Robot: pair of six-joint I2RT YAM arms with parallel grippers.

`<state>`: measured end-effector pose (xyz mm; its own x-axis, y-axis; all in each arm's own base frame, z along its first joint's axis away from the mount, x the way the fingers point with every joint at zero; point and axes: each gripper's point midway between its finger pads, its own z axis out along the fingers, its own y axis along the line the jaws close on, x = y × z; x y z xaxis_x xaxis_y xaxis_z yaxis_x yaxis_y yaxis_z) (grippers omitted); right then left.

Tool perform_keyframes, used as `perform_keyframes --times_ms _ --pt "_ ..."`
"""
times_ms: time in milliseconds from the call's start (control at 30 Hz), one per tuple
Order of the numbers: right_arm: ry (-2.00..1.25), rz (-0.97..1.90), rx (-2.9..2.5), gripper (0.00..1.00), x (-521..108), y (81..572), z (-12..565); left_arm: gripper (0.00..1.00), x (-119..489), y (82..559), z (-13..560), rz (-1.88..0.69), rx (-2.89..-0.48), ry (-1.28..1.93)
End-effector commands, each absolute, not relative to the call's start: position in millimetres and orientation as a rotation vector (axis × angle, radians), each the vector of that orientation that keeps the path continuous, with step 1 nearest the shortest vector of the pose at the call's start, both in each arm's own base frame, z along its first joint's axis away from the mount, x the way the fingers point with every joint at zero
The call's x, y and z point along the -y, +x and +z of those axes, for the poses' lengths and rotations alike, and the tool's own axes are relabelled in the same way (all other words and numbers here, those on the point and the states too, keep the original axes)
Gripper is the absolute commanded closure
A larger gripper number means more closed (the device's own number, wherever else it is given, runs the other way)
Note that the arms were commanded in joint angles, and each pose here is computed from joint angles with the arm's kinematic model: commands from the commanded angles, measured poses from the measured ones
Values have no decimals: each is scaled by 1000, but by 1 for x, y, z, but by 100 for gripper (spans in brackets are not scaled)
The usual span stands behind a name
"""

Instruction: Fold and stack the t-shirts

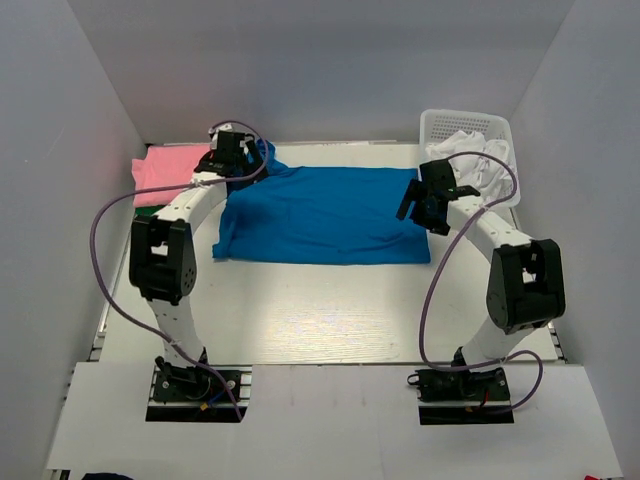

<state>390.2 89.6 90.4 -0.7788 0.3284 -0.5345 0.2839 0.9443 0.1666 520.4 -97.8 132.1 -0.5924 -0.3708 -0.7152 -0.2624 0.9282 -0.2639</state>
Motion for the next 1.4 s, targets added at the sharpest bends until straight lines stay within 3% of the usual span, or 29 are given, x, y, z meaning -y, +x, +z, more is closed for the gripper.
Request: perform_keyframes --times_ms 0,133,367,433,733,833,1033,1133,1200,1267,1367 --pt "308 227 -2516 10 -116 370 94 0 91 471 160 -167 -2224 -429" --pt "259 283 -2534 10 -128 360 77 0 72 403 142 -121 -2259 -544" --pt "252 283 -2592 10 -129 351 50 0 39 294 54 44 -2429 -717" --pt "254 291 -2598 10 -130 353 45 8 32 287 44 68 -2419 -754" --pt "246 269 -2637 10 -131 357 24 13 16 324 43 188 -2300 -735" --pt "251 243 -2652 10 -127 357 19 20 16 334 34 228 -2330 -703" --pt "278 205 -2670 10 -123 358 10 48 3 344 32 339 -2329 -735" --pt "313 158 -2680 10 -115 356 7 68 -6 351 38 400 -2301 -763" --pt "333 130 -2685 10 -111 355 6 90 -14 351 43 447 -2294 -778" --pt "363 113 -2687 10 -104 355 5 100 -24 350 48 510 -2289 -791" --pt "393 100 -2685 14 -97 356 4 100 -33 344 51 569 -2285 -811"
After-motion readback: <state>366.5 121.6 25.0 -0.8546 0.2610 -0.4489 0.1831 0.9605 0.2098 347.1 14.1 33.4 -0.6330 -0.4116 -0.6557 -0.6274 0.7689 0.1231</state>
